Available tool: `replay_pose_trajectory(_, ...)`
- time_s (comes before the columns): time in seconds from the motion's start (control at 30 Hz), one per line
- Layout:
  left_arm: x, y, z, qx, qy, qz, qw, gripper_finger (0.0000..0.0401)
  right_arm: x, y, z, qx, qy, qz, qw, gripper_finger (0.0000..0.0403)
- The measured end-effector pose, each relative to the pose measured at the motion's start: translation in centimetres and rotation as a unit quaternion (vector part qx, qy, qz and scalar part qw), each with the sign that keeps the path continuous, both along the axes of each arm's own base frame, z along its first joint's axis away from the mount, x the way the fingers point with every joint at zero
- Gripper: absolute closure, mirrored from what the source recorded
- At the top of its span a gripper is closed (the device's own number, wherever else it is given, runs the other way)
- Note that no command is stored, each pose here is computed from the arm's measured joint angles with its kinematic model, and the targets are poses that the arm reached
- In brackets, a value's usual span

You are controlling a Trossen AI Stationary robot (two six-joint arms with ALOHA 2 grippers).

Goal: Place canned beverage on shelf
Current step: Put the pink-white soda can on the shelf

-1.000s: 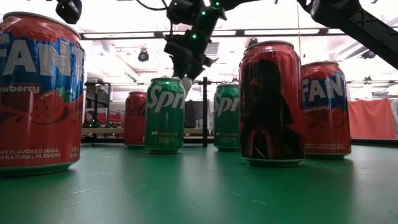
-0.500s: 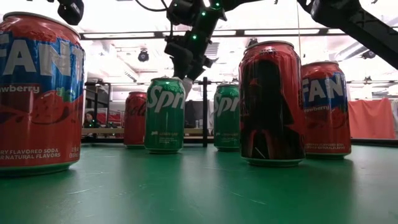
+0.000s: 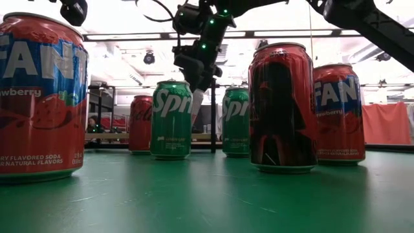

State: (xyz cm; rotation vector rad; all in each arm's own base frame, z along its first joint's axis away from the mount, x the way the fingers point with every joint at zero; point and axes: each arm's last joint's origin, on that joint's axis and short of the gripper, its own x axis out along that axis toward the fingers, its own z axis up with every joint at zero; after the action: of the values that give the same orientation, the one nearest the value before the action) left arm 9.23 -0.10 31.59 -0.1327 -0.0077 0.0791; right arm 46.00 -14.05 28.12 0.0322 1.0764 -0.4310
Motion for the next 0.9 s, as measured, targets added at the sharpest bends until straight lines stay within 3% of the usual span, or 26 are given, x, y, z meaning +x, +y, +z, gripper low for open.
replay_pose_trajectory(0.53, 0.00, 0.00, 0.00, 0.000, 0.000, 0.000, 1.000, 0.0401, 0.38, -0.15, -0.02, -0.008, -0.018, 0.005, 1.000, 0.0096)
replay_pose_trajectory(0.9, 0.00, 0.00, 0.00, 0.000, 0.000, 0.000, 1.000, 0.0401, 0.57, -0.40, 0.24, -0.014, -0.036, 0.002, 0.999, 0.0055)
